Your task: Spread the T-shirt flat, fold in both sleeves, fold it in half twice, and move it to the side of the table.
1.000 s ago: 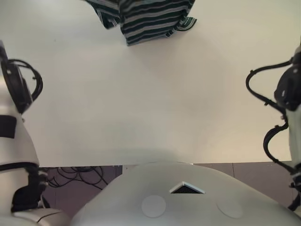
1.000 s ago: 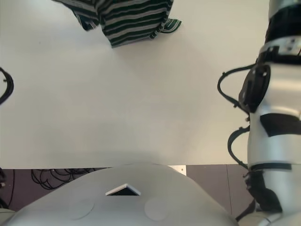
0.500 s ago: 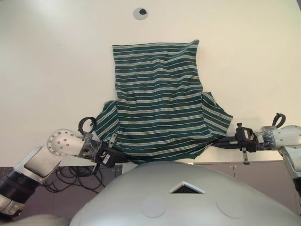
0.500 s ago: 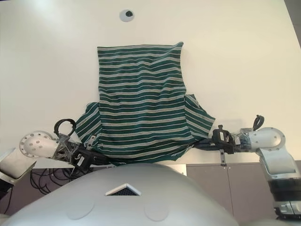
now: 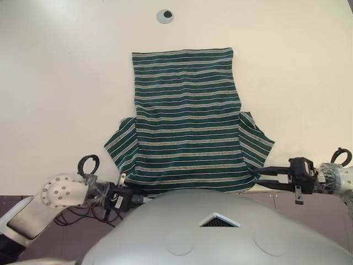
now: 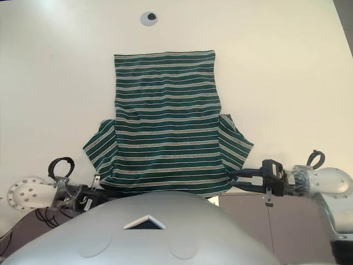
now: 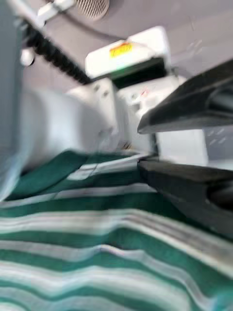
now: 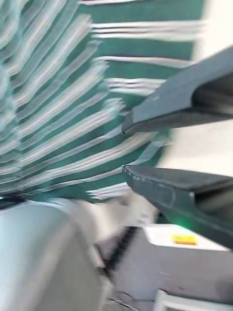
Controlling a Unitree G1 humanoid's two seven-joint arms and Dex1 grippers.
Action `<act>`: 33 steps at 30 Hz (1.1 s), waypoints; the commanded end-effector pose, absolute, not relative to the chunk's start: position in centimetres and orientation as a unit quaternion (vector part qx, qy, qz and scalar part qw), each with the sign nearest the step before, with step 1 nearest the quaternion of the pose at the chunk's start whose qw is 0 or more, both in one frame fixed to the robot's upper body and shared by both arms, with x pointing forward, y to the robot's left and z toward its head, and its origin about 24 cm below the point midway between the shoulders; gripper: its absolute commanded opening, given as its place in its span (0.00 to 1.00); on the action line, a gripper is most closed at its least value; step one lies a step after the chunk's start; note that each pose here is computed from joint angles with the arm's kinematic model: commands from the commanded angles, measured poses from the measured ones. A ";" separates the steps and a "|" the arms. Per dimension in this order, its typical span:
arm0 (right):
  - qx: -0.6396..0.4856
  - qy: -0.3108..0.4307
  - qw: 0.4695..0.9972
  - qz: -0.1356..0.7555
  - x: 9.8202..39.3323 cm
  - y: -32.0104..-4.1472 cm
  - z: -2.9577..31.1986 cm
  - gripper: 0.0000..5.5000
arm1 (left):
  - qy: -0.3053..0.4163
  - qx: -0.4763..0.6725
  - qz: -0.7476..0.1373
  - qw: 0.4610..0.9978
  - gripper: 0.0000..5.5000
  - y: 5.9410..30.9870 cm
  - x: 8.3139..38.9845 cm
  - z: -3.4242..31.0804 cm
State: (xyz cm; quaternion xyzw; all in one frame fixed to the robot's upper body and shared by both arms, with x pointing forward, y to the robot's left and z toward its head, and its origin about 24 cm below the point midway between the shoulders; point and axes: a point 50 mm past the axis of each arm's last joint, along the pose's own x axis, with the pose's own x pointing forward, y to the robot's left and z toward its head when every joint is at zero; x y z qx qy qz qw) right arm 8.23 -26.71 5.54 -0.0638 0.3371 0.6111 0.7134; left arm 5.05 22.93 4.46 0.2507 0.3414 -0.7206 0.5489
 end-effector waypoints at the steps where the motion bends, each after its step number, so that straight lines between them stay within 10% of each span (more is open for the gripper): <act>1: -0.102 0.343 0.716 0.599 9.0 -28.0 5.9 0.33 | 0.358 0.267 -0.709 0.546 0.28 23.9 5.7 5.8; 7: -0.127 0.123 0.816 0.550 16.6 -26.0 9.2 0.39 | 0.092 0.157 -0.655 0.733 0.28 21.8 14.2 14.5; 12: -0.229 0.036 0.850 0.473 24.3 -19.4 6.6 0.39 | 0.038 0.248 -0.473 0.845 0.28 21.2 24.7 11.0; 19: -0.341 0.120 0.849 0.385 31.4 -15.6 1.8 0.39 | 0.164 0.526 -0.397 0.734 0.28 20.7 32.0 2.3; 27: -0.374 0.138 0.854 0.335 33.5 -15.5 0.7 0.39 | 0.136 0.627 -0.322 0.696 0.28 21.6 33.9 1.5; 33: -0.371 -0.113 0.864 0.321 33.9 -14.3 5.9 0.39 | -0.082 0.522 -0.292 0.798 0.28 20.0 34.2 6.0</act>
